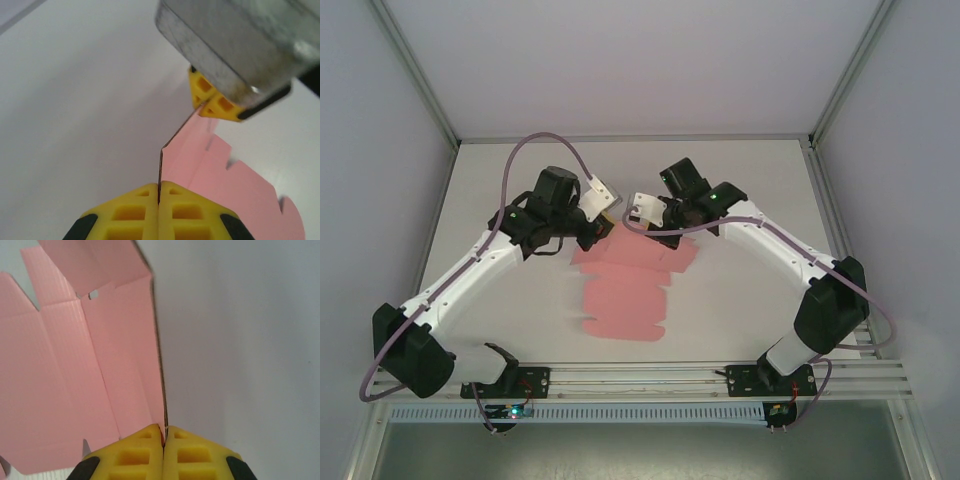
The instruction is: Assemble paper box
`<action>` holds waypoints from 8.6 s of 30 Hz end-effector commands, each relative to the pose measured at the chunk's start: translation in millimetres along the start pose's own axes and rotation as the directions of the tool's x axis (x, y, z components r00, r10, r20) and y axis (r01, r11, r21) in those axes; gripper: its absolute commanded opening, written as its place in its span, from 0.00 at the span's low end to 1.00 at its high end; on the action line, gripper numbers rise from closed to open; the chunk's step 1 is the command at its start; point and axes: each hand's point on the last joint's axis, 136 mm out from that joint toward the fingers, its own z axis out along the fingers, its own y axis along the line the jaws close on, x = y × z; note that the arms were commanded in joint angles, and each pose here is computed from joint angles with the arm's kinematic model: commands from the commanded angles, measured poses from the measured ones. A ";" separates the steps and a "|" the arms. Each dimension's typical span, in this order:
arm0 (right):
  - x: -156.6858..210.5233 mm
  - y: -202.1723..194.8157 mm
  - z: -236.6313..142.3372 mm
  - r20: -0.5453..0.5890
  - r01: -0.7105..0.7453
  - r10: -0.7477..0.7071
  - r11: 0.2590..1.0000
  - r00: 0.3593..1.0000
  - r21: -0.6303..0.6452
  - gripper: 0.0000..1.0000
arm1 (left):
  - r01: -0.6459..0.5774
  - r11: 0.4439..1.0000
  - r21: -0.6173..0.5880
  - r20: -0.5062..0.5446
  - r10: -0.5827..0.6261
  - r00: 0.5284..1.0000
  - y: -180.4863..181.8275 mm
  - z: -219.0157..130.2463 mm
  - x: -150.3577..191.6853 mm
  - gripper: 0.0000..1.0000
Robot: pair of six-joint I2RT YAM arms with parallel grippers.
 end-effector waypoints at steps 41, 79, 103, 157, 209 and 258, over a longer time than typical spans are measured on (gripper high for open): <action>-45.5 -33.2 -13.1 0.293 -0.405 0.374 0.913 0.880 0.049 0.00 | 0.316 0.865 -0.389 0.156 -0.276 0.948 10.8 85.9 -38.0 0.18; -24.6 -27.5 -35.9 0.338 -0.183 0.216 0.975 0.916 -0.126 0.00 | 0.636 0.769 0.058 0.276 -0.625 0.730 66.5 -34.9 68.3 0.69; -34.8 -24.7 -38.6 0.319 -0.246 0.291 0.953 0.902 -0.175 0.00 | 0.243 0.968 -0.062 0.127 -0.234 0.964 22.4 -6.1 64.7 0.00; 34.4 -49.4 65.0 -0.308 0.438 -0.328 0.793 0.893 0.424 0.00 | 0.676 0.492 -0.549 0.395 -0.560 0.728 119.1 -45.0 137.4 1.00; 67.6 -36.6 72.0 -0.314 0.391 -0.270 0.810 0.910 0.438 0.02 | 0.229 0.940 -0.253 -0.097 -0.261 0.961 80.7 108.8 80.7 0.00; 51.6 -69.5 37.3 -0.414 0.540 -0.350 0.483 0.840 0.689 0.00 | 0.397 0.791 -0.465 0.187 -0.351 0.918 94.7 -4.3 61.3 0.91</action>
